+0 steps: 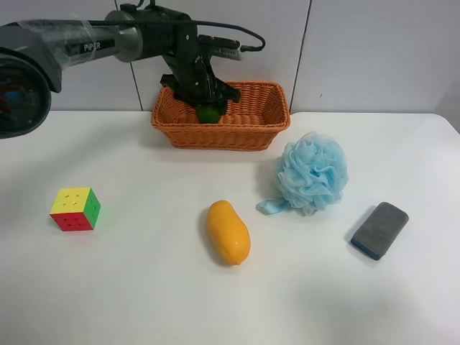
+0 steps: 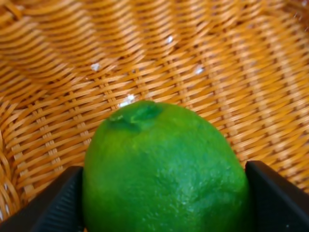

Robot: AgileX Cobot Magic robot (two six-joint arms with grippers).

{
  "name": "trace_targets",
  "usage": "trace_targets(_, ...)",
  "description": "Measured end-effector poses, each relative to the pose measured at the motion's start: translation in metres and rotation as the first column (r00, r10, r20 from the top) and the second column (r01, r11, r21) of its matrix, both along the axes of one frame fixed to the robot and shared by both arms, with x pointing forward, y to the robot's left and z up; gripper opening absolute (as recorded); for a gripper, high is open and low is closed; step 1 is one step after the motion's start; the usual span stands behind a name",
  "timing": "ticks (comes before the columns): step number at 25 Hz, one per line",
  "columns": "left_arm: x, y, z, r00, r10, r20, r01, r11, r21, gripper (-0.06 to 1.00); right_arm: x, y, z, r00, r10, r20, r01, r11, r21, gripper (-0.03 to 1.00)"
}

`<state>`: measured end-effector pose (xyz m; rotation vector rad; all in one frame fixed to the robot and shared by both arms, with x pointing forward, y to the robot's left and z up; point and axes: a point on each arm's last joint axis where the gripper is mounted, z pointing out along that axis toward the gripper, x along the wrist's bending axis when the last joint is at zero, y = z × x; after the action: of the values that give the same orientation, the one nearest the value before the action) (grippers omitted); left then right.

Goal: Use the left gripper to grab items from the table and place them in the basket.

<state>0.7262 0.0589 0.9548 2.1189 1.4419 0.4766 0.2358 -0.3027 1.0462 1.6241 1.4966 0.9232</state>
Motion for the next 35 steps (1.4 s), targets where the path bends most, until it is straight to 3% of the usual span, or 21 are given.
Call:
trace_targets(4,0.001,0.000,0.000,1.000,-0.014,0.020,0.014,1.000,0.017,0.67,0.000,0.000,0.000,1.000,0.000,0.000,0.000,1.000,0.000,0.99)
trace_targets(7,0.003,0.001,0.001,0.999,-0.015,0.032,0.014,1.000,0.015,0.90,0.000,0.000,0.000,1.000,0.000,0.000,0.000,1.000,0.000,0.99)
trace_targets(10,0.002,0.003,0.002,1.000,-0.013,0.017,0.012,1.000,0.025,0.98,0.000,0.000,0.000,1.000,0.000,0.000,0.000,1.000,0.000,0.99)
trace_targets(14,-0.007,0.008,0.028,1.000,-0.004,-0.003,0.004,0.999,0.036,0.99,0.000,0.000,0.000,1.000,0.000,0.000,0.000,1.000,0.000,0.99)
trace_targets(21,-0.058,0.036,0.132,0.996,0.028,-0.086,-0.022,0.997,0.077,0.99,0.000,0.000,0.000,1.000,0.000,0.000,0.000,1.000,0.000,0.99)
trace_targets(26,-0.097,0.056,0.189,0.999,-0.019,-0.034,0.021,0.996,0.086,0.99,0.000,0.000,0.000,1.000,0.000,0.000,0.000,1.000,0.000,0.99)
trace_targets(30,-0.139,0.081,0.202,0.998,-0.029,-0.060,0.035,0.993,0.108,0.99,0.000,0.000,0.000,1.000,0.000,0.000,0.000,1.000,0.000,0.99)
trace_targets(35,-0.211,0.119,0.191,0.990,-0.020,-0.142,0.041,0.988,0.147,0.99,0.000,0.000,0.000,1.000,0.000,0.000,0.000,1.000,0.000,0.99)
